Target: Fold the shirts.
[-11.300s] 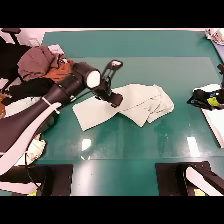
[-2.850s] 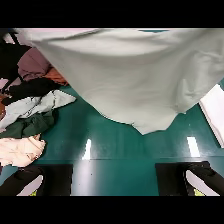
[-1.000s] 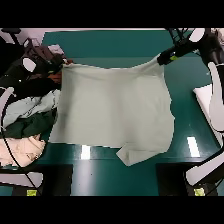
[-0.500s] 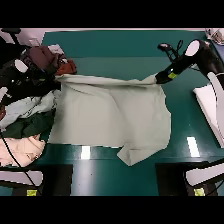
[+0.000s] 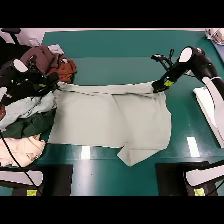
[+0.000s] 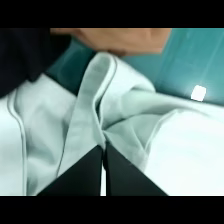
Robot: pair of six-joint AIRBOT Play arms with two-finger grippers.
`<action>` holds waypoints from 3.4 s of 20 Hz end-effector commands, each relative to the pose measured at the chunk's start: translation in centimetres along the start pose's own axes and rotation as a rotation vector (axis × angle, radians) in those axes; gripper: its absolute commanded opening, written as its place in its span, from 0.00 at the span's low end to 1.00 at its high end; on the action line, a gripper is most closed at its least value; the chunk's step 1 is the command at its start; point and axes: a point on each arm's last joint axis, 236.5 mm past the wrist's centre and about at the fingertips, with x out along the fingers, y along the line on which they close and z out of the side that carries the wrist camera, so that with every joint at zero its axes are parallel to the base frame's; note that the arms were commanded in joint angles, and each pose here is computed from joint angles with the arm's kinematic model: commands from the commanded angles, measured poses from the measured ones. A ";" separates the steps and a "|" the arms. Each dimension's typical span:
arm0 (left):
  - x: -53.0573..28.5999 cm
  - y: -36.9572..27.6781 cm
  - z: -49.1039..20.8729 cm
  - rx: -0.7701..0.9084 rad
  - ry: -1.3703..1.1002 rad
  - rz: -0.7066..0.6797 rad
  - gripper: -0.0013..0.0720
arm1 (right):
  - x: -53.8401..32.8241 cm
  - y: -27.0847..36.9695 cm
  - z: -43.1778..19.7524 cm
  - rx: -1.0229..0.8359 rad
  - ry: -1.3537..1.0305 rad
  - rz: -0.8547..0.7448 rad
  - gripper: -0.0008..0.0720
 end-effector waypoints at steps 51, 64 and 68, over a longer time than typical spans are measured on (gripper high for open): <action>-0.6 0.9 -5.8 0.170 0.243 0.050 0.57 | -4.0 -0.1 -10.9 0.169 0.131 0.038 0.54; -2.1 -2.1 1.0 0.251 0.026 0.000 0.78 | -5.1 -9.1 -4.6 0.444 -0.230 0.162 0.83; 0.8 -2.2 0.0 0.227 0.089 -0.039 0.78 | -2.6 -9.2 -5.0 0.454 -0.163 0.198 0.83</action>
